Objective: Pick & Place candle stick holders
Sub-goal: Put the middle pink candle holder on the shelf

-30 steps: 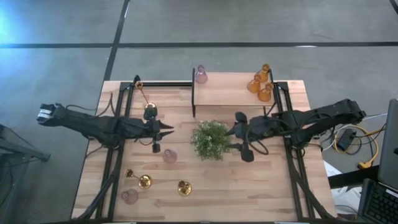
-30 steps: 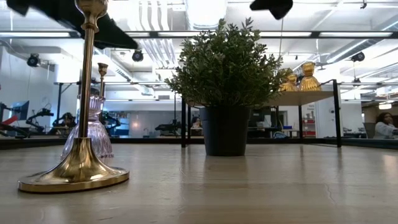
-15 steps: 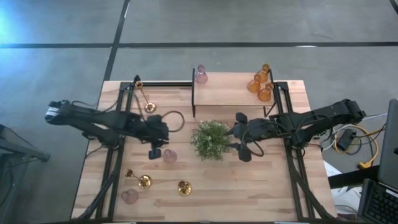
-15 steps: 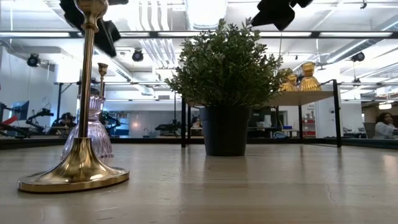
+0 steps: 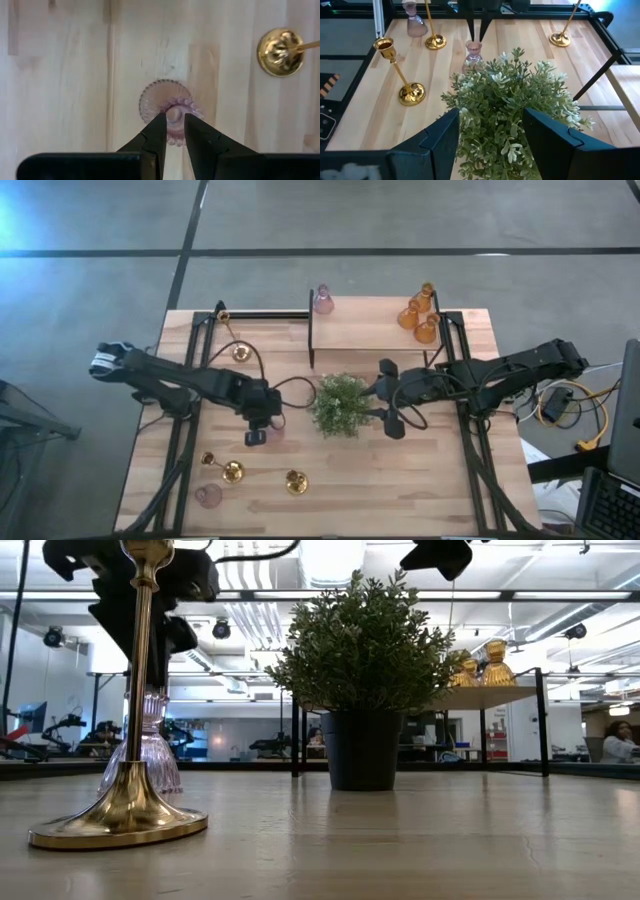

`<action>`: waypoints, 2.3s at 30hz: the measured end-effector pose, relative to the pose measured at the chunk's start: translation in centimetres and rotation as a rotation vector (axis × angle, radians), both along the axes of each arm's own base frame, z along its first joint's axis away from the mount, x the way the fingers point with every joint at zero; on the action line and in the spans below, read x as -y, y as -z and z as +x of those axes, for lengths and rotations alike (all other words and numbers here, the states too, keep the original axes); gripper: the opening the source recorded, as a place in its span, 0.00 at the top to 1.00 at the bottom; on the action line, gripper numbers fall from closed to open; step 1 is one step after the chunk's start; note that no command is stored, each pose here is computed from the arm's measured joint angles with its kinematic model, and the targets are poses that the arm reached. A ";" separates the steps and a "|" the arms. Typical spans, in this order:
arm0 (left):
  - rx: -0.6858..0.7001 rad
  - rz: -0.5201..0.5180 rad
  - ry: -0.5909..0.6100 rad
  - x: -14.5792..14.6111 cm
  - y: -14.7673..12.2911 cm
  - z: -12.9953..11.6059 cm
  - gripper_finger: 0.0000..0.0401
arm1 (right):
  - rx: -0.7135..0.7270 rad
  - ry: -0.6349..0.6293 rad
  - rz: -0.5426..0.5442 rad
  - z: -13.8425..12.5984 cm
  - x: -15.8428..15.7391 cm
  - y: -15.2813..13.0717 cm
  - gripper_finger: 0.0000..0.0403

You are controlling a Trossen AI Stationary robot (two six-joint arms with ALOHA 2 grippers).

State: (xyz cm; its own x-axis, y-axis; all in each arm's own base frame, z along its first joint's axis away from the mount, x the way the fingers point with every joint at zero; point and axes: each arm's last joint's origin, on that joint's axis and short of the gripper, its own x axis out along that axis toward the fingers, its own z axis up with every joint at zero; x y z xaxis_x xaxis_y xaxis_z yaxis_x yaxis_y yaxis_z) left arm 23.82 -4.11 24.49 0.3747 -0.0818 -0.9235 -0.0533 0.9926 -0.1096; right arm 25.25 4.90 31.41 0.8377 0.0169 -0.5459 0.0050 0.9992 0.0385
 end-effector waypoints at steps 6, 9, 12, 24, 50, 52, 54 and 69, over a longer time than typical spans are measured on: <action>-0.041 0.005 0.007 0.1 0.9 0.5 0.82 | -0.001 0.000 0.000 0.0 0.0 0.0 0.48; -0.049 0.005 0.009 0.1 1.1 0.7 0.82 | -0.002 -0.001 0.000 0.0 0.0 0.1 0.48; -0.052 0.005 0.009 0.1 1.2 0.7 0.82 | -0.001 -0.002 -0.003 0.0 0.0 0.1 0.48; -0.060 0.009 0.018 0.1 1.2 0.7 0.81 | 0.000 -0.002 -0.002 0.0 0.0 0.0 0.48; -0.063 0.040 0.023 -0.1 0.5 0.7 0.69 | 0.000 -0.002 -0.003 0.0 0.0 0.0 0.48; -0.068 0.040 0.022 -0.1 0.6 0.7 0.69 | 0.000 -0.002 -0.003 0.0 0.0 0.0 0.48; -0.068 0.041 0.022 -0.1 0.6 0.7 0.69 | 0.000 -0.002 -0.003 0.0 0.0 0.0 0.48; -0.063 0.122 0.032 -0.4 0.6 0.7 0.69 | 0.008 -0.008 -0.011 0.0 0.0 -0.2 0.48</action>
State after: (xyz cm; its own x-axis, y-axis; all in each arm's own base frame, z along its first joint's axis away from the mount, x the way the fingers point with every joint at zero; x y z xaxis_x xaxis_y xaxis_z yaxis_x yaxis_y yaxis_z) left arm 24.56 -3.71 23.93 0.3147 0.0218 -0.9489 -0.0247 0.9996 0.0148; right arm 25.29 4.90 31.62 0.8418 0.0179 -0.5396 -0.0035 0.9996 0.0276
